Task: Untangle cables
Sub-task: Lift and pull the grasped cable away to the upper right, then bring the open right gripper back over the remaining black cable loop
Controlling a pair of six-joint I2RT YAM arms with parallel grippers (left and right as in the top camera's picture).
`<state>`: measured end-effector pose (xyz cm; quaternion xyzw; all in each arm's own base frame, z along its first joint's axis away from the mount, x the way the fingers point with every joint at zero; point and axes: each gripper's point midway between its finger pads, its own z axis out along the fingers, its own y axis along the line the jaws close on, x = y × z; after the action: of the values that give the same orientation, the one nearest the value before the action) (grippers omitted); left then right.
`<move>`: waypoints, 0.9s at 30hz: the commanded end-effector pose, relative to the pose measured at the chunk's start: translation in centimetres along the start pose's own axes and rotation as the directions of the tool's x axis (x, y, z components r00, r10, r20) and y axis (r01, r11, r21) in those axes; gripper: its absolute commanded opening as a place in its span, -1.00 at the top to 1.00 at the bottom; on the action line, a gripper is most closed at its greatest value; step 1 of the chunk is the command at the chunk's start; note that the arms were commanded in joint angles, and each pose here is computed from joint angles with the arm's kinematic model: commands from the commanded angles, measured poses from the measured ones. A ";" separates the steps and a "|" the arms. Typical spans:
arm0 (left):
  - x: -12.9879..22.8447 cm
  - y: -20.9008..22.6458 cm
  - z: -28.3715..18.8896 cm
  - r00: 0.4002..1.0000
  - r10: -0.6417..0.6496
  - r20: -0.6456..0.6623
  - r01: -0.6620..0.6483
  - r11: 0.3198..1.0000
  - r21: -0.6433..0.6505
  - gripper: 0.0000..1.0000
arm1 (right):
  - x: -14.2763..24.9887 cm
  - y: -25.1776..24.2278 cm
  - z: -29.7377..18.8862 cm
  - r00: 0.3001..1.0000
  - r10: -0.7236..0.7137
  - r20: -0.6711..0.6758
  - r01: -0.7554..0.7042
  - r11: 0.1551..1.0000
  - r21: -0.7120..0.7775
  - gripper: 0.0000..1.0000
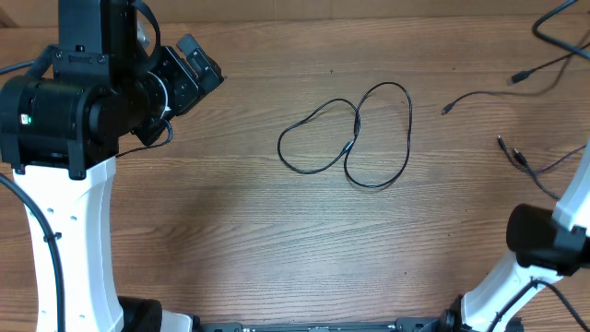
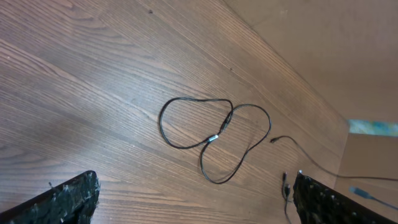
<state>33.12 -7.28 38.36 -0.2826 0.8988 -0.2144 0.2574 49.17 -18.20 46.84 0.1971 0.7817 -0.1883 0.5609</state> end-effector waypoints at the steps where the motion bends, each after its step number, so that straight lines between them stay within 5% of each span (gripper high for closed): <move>1: -0.2 0.0 0.0 1.000 0.025 0.010 -0.025 1.000 -0.006 -0.99 | 2.5 -2.0 3.5 0.998 0.026 -0.064 -0.023 0.999 0.048 0.92; 18: -0.2 0.0 0.0 1.000 0.025 0.011 -0.025 1.000 -0.006 -0.99 | 15.8 -11.3 14.1 0.910 0.215 -0.355 -0.167 0.973 0.162 0.88; 19: -0.2 0.0 0.0 1.000 0.025 0.011 -0.025 1.000 -0.006 -0.99 | 16.5 -11.5 14.3 0.902 0.220 -0.371 -0.173 0.972 0.158 0.73; 21: -0.2 0.0 0.0 1.000 0.025 0.011 -0.025 1.000 -0.007 -0.99 | 17.2 -11.5 14.4 0.888 0.230 -0.398 -0.198 0.973 0.121 -0.07; 23: -0.2 0.0 0.0 1.000 0.025 0.011 -0.025 1.000 -0.006 -0.99 | 17.3 -11.5 14.4 0.884 0.237 -0.404 -0.216 0.971 0.098 -0.63; 25: -0.2 0.0 0.0 1.000 0.025 0.011 -0.025 1.000 -0.007 -0.99 | 17.2 -10.9 14.4 0.879 0.240 -0.411 -0.238 0.970 0.058 -1.00; 27: -0.2 0.0 0.0 1.000 0.025 0.011 -0.025 1.000 -0.006 -0.99 | 17.4 -10.1 14.3 0.872 0.239 -0.428 -0.255 0.967 0.020 -1.00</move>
<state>33.12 -7.28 38.36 -0.2826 0.8988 -0.2144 0.2574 49.43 -34.05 26.38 0.3375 0.8519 -0.0975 0.3885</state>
